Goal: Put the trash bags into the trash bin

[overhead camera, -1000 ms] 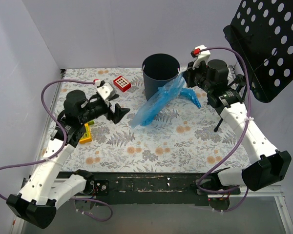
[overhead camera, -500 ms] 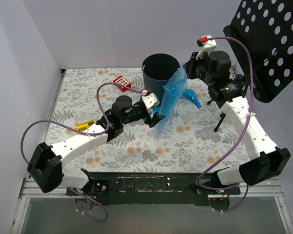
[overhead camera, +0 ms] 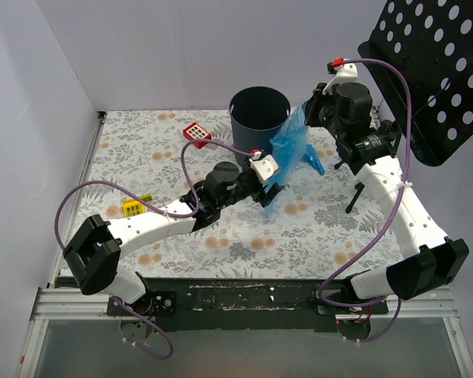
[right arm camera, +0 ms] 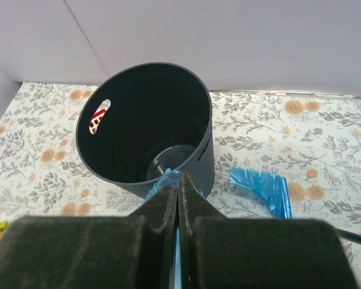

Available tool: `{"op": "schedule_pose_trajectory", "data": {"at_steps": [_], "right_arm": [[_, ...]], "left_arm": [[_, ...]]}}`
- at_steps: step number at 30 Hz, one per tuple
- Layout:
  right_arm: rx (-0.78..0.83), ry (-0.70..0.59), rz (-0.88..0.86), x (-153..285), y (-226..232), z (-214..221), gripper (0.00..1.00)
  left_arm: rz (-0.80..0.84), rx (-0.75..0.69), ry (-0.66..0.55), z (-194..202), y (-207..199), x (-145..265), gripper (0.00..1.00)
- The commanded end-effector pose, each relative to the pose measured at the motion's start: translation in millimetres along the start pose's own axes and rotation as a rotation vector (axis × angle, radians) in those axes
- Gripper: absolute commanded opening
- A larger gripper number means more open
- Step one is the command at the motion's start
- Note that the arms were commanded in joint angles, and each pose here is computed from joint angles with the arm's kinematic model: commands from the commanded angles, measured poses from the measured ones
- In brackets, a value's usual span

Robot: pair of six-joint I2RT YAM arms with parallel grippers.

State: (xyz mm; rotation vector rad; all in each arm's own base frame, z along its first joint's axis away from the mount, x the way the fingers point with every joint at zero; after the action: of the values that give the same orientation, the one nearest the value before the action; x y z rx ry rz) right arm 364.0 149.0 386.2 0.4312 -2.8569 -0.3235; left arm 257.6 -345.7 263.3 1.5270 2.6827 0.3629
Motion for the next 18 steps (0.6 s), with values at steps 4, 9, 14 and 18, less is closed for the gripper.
{"op": "schedule_pose_trajectory", "data": {"at_steps": [4,9,14,18], "right_arm": [[-0.173,-0.128,0.125,12.1,-3.0,-44.0,0.01],[-0.286,-0.121,0.066,16.0,14.1,-54.9,0.01],[-0.360,-0.103,0.037,15.2,22.0,-52.2,0.01],[-0.391,-0.096,0.024,16.5,25.0,-52.6,0.01]], "left_arm": [[-0.115,-0.122,0.036,-1.5,8.0,-8.4,0.70],[-0.147,-0.243,0.002,-18.5,11.0,-5.7,0.69],[-0.119,-0.252,0.018,-21.8,4.9,-8.7,0.59],[-0.086,-0.224,0.036,-16.7,-2.2,-21.6,0.50]]}}
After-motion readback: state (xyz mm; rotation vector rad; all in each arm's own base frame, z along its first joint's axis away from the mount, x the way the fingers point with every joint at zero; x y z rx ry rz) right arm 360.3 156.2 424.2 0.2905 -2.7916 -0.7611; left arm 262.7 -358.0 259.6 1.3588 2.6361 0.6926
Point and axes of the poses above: each gripper's point midway between its finger pads, its own x axis back along the fingers, its own y axis along the line the jaws close on, z = x × y, the point moved 5 cm from there along x, back along the fingers, and after that the axes turned 2 degrees about -x, right-handed, at the moved point
